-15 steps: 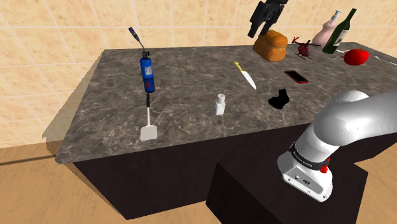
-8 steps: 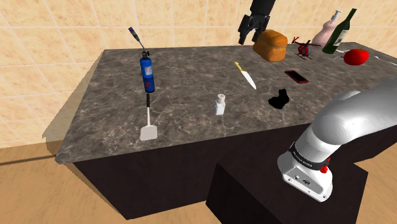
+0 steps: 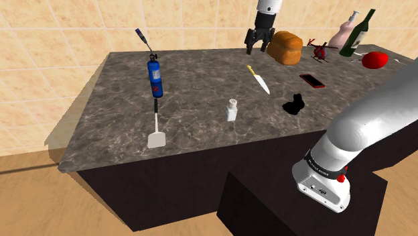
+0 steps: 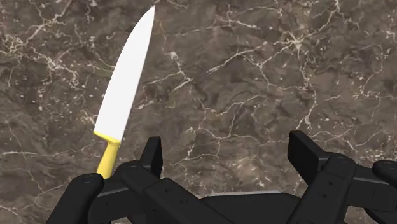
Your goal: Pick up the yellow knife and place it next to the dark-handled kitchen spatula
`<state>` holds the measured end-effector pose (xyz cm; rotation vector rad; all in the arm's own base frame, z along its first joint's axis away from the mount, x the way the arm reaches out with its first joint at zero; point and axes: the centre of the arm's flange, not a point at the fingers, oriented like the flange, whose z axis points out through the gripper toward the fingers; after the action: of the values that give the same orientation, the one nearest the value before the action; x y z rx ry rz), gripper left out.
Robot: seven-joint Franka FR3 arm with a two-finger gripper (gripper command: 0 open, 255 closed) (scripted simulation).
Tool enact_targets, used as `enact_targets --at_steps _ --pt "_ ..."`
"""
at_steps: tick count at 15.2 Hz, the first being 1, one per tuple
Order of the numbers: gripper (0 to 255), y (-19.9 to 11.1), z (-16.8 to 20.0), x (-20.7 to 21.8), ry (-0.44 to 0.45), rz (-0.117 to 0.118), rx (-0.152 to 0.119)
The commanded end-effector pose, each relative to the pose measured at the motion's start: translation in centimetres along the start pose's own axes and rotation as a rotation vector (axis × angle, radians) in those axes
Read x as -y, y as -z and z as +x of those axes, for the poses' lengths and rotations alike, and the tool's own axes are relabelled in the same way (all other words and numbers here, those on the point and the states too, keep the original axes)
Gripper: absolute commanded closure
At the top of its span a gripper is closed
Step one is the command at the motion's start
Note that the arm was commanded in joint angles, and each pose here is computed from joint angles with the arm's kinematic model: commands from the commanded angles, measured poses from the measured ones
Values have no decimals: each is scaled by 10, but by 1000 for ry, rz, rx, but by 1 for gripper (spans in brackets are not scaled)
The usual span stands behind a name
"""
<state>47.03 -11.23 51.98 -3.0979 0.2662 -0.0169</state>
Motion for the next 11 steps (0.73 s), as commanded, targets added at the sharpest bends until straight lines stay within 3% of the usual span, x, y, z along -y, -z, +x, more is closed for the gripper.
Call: enact_targets --at_steps 1,11 --pt "0 -15 20 -13 -26 -10 21" --pt "0 -97 97 -93 -153 -59 128"
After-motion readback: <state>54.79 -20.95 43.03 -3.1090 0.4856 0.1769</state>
